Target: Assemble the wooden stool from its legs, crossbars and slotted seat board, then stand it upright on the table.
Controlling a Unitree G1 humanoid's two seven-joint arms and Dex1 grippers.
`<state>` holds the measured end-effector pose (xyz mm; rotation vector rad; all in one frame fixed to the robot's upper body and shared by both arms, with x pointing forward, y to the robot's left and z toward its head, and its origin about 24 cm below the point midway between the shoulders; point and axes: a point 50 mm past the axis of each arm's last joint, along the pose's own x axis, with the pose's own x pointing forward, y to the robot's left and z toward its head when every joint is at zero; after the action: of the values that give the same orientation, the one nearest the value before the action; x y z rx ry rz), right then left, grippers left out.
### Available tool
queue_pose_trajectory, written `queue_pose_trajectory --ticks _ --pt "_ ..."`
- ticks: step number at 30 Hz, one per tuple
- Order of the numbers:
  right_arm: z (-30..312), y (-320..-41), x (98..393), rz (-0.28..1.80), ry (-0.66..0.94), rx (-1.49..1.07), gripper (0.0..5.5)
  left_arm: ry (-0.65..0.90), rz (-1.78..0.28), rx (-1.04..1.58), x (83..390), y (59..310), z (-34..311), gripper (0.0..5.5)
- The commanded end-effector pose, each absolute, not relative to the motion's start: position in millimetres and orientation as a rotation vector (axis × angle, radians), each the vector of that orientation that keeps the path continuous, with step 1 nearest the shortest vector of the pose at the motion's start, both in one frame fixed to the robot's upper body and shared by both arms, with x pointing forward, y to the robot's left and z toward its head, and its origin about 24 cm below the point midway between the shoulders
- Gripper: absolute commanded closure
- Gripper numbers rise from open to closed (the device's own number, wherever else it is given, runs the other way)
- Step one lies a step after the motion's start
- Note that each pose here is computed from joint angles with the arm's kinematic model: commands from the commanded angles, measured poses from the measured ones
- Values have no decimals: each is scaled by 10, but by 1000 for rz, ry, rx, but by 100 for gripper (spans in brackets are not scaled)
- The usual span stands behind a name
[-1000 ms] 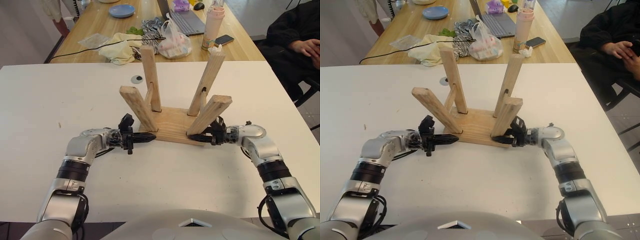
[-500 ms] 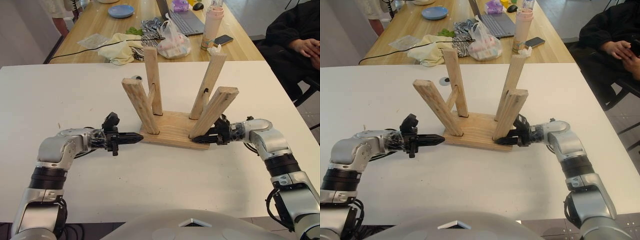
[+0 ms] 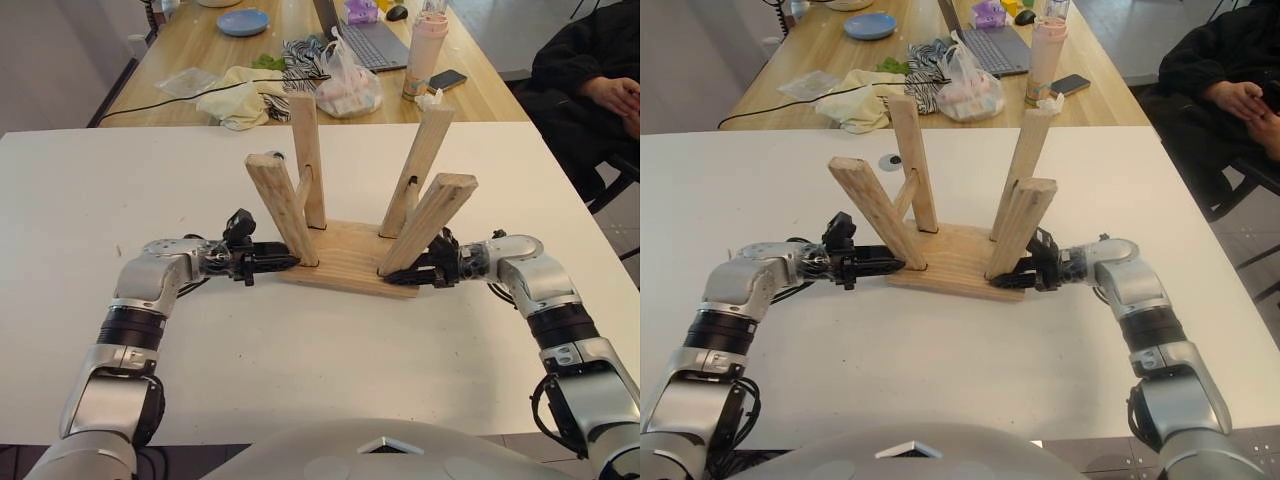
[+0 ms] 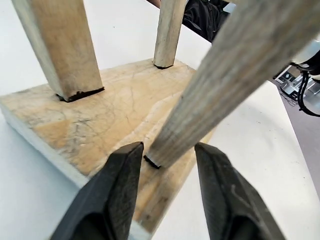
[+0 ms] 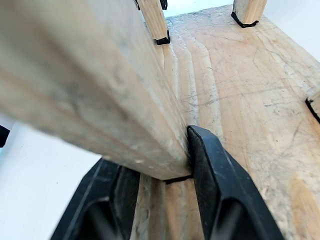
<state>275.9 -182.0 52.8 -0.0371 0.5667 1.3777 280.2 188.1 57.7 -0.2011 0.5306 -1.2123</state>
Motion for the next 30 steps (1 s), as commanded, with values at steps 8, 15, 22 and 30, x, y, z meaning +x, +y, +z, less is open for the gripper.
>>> queue_pose_trajectory --ticks 8,15,22,30 --pt "416 -1745 2681 1447 670 2 430 655 -1373 -366 2822 1771 655 387" --pt "551 -1716 2588 1520 894 246 430 1000 -1418 -557 2306 1877 631 388" --pt "714 -1630 2624 1461 1166 542 430 1051 -1155 -731 2460 1938 959 406" --pt "764 -1596 2902 1168 1325 711 353 1140 -930 -698 2625 1974 812 356"
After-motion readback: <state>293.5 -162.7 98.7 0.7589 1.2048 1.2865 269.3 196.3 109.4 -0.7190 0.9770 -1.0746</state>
